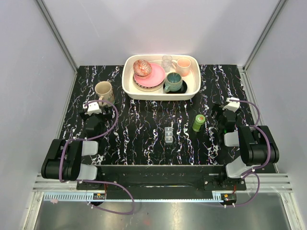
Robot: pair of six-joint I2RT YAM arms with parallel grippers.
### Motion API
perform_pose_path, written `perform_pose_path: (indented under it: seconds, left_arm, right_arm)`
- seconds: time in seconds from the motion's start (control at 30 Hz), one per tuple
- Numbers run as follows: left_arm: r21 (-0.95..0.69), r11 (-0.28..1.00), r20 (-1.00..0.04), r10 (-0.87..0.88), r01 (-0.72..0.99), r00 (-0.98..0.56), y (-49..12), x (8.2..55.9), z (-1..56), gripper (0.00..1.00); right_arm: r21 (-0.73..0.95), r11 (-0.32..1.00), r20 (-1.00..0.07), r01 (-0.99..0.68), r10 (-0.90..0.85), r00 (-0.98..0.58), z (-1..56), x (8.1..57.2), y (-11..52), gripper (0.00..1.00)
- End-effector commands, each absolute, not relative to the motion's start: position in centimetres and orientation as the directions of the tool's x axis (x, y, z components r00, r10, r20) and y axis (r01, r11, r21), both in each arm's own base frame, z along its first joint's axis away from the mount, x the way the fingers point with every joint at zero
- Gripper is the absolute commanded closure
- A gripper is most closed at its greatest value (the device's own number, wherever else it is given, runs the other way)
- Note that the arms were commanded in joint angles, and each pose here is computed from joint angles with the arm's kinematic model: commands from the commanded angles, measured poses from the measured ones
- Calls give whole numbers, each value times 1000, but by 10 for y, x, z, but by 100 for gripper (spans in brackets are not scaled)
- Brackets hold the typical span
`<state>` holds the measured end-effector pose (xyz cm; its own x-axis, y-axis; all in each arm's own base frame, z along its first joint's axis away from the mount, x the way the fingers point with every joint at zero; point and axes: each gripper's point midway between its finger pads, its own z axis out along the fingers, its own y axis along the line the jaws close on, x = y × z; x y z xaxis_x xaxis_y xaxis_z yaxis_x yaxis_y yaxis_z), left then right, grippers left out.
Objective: Sort the pills into containers
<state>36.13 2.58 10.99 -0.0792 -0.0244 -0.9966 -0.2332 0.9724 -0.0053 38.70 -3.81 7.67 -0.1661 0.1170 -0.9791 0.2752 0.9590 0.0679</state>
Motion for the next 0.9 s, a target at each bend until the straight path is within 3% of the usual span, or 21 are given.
perform_pose_path:
  seconds: [0.0,0.37,0.57,0.67,0.87]
  left_arm:
    - [-39,967,-999,-41,-252,-1,28,365,128,1]
    - [-33,968,-999,-34,-249,3,28,365,129,1]
    - [28,931,-997,0,-363,-78,26,365,158,1]
    - [-87,915,-983,-142,-395,-113,22,363,166,1]
    - [-90,925,-966,-172,-370,-195,12,361,187,1]
  right_arm:
    - [83,955,-992,284,108,-72,103,398,-41,0]
    - [82,955,-992,284,106,-73,103,398,-41,0]
    - [98,901,-984,423,150,-91,121,392,-62,0]
    - [95,884,-982,457,160,-105,144,396,-67,0]
    - [253,832,-957,494,290,2,205,396,-68,0]
